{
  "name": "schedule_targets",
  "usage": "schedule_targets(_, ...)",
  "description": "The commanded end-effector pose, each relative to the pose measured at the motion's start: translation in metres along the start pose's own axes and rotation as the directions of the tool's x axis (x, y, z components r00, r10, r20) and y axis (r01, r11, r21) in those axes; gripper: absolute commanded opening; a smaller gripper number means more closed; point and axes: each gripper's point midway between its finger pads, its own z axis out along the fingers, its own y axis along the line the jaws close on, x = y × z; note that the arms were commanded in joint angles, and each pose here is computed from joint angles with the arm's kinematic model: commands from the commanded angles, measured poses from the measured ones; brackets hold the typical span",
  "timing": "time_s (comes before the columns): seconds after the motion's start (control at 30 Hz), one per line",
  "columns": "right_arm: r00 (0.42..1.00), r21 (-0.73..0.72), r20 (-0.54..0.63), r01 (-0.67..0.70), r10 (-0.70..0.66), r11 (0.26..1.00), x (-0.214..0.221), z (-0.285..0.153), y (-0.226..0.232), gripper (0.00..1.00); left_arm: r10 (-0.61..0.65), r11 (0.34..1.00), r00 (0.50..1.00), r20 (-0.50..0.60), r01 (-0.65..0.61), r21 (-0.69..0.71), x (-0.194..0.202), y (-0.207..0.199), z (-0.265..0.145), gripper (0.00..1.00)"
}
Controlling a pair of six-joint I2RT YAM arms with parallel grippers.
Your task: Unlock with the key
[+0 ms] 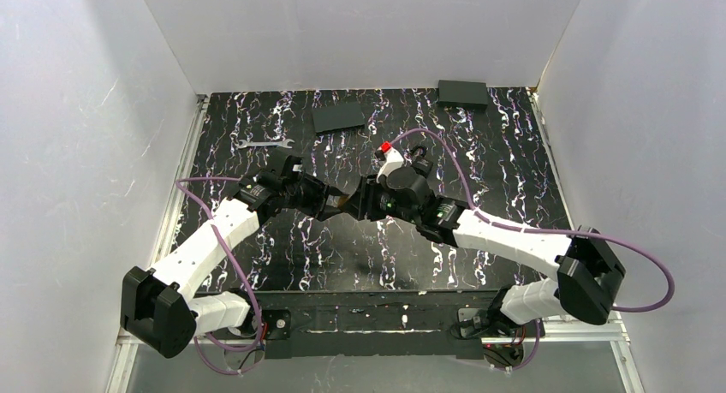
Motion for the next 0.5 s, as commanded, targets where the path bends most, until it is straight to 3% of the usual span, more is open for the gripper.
schedule_targets(0.0,0.997,-0.044,0.081,-0.007,0.011,0.999,-0.0258,0.007,0.0166,0.49,0.022,0.998,0.999,-0.026,-0.02,0.06,0.0086,-0.0171,-0.0119,0.0)
schedule_targets(0.17,0.997,-0.029,0.079,-0.018,0.021,0.999,-0.0233,0.0115,0.0125,0.42,0.023,0.998,0.999,-0.03,-0.021,0.064,0.0095,-0.0177,-0.0125,0.0)
schedule_targets(0.47,0.997,-0.016,0.077,-0.032,0.033,0.999,-0.0207,0.0101,0.0087,0.01,0.059,0.996,0.998,-0.01,-0.058,0.066,0.0073,-0.0149,-0.015,0.0)
